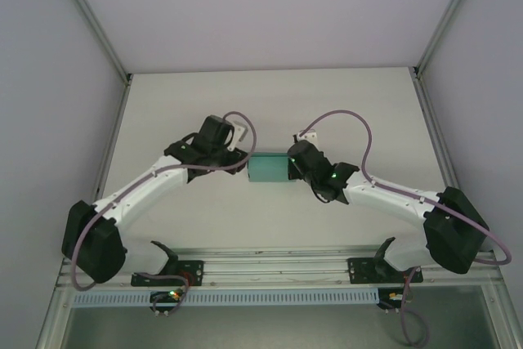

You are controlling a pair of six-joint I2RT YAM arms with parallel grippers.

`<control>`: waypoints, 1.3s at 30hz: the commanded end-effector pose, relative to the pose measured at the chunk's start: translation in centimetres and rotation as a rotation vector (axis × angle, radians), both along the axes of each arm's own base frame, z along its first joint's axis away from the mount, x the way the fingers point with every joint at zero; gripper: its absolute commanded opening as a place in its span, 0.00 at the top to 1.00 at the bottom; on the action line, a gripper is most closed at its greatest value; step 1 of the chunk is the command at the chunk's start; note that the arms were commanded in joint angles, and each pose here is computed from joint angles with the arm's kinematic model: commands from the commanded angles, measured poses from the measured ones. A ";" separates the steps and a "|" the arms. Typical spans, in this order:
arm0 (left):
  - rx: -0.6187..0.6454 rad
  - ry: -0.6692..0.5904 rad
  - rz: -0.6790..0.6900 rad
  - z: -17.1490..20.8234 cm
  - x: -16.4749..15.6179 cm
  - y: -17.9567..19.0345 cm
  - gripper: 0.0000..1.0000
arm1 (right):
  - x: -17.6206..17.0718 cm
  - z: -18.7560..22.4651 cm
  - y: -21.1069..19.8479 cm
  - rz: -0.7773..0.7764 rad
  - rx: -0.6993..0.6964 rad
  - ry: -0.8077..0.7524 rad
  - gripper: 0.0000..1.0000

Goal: Assemble paper box

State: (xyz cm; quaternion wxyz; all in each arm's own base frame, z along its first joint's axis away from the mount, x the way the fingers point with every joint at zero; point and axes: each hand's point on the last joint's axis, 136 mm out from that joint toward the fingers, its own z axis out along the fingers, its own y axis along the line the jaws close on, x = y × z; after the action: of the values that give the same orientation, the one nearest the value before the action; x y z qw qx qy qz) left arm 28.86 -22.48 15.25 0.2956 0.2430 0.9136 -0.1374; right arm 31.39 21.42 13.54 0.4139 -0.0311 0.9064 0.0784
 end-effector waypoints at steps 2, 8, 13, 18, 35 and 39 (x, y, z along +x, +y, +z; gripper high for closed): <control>-0.110 0.065 -0.048 0.1 -0.1 -2.3 0.57 | -2.6 -4.5 -1.6 0.008 -0.123 0.163 1.00; -0.148 0.076 -0.074 0.0 0.0 -3.2 0.60 | -2.6 -4.7 -1.6 0.009 -0.137 0.175 1.00; -0.140 0.081 -0.068 0.2 -0.1 -3.1 0.59 | -2.6 -4.8 -1.5 0.012 -0.146 0.183 1.00; -0.095 0.063 -0.048 0.9 -0.4 -1.8 0.51 | -2.5 -4.6 -1.6 0.007 -0.153 0.187 1.00; -0.090 0.071 -0.052 0.8 -1.1 -1.3 0.50 | -2.4 -2.5 -0.6 0.004 -0.140 0.250 1.00; -0.095 0.093 -0.059 0.2 -1.0 -1.9 0.57 | -2.6 -2.2 -0.6 0.007 -0.162 0.280 1.00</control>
State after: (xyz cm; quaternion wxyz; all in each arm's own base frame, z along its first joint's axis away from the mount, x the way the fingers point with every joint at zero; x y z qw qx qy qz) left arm 27.98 -23.78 14.86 0.2615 0.2442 0.9143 -0.1898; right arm 30.71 21.57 13.54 0.3419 -0.0412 0.9381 0.0358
